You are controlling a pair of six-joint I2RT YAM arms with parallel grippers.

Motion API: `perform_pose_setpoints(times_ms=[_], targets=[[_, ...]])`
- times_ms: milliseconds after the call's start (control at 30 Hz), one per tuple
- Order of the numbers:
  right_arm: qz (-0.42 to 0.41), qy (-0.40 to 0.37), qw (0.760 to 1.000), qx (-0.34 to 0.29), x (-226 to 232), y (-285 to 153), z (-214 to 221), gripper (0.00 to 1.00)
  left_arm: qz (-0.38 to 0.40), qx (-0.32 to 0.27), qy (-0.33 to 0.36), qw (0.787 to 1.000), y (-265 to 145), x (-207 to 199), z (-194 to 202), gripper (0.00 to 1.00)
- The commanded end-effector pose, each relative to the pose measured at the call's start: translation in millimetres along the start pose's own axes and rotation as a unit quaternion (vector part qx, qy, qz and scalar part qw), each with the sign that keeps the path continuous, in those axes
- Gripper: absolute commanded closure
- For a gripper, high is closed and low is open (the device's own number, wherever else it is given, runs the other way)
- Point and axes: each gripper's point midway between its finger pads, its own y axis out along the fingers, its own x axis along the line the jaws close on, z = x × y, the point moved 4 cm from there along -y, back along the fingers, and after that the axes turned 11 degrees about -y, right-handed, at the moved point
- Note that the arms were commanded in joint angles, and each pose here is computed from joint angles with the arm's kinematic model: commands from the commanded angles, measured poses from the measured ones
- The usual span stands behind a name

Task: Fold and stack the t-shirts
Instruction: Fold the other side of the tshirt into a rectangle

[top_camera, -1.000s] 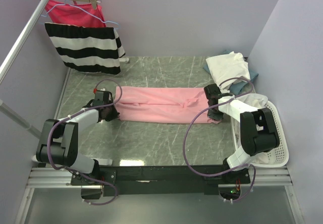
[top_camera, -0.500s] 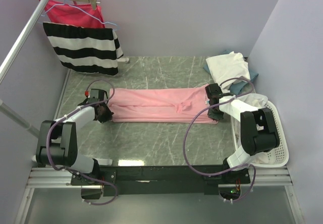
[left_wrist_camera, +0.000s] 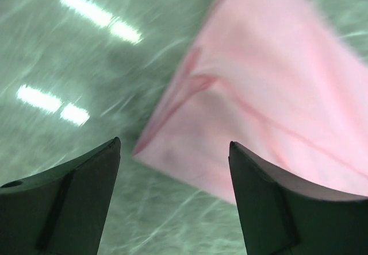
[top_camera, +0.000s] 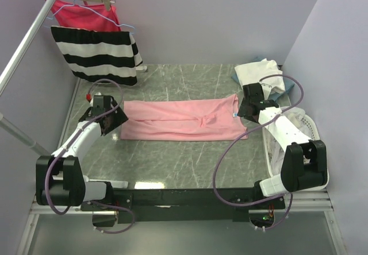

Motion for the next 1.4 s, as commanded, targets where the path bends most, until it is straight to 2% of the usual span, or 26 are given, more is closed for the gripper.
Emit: perform_pose_setpoints(times_ms=[0, 33, 167, 400, 567, 733, 933, 1200, 1367], targets=[[-0.065, 0.007, 0.998, -0.006, 21.0, -2.2, -13.0, 0.32, 0.092, -0.007, 0.035, 0.995, -6.8, -46.7, -21.4, 0.19], [-0.079, 0.010, 0.997, -0.010, 25.8, -1.2, -15.9, 0.32, 0.113, -0.011, 0.040, 0.993, -7.4, -59.3, -26.7, 0.19], [-0.151, 0.005, 0.988, 0.013, 53.9, 5.4, -16.0, 0.32, 0.180, 0.050, 0.076, 0.979, 4.1, -96.3, -13.1, 0.23], [-0.236, -0.052, 0.970, 0.039, 108.6, -4.4, -6.8, 0.32, 0.191, 0.103, 0.125, 0.968, 18.4, -125.1, 9.1, 0.25], [-0.247, -0.066, 0.966, 0.049, 127.2, -7.1, 1.8, 0.32, 0.181, 0.111, 0.135, 0.968, 16.9, -122.1, 17.4, 0.24], [-0.251, -0.074, 0.964, 0.046, 133.2, -11.3, 0.6, 0.32, 0.135, 0.117, 0.147, 0.973, 8.0, -101.8, 20.9, 0.23], [-0.250, -0.080, 0.964, 0.042, 136.2, -14.2, 0.2, 0.31, 0.098, 0.134, 0.116, 0.979, -3.4, -78.8, 33.5, 0.21], [-0.240, -0.087, 0.966, 0.048, 133.6, -8.7, 5.0, 0.31, 0.064, 0.135, 0.113, 0.982, 17.8, -70.0, 38.7, 0.23], [-0.241, -0.085, 0.966, 0.046, 132.6, -9.6, 5.9, 0.30, 0.052, 0.128, 0.108, 0.985, 28.2, -73.6, 35.4, 0.28]])
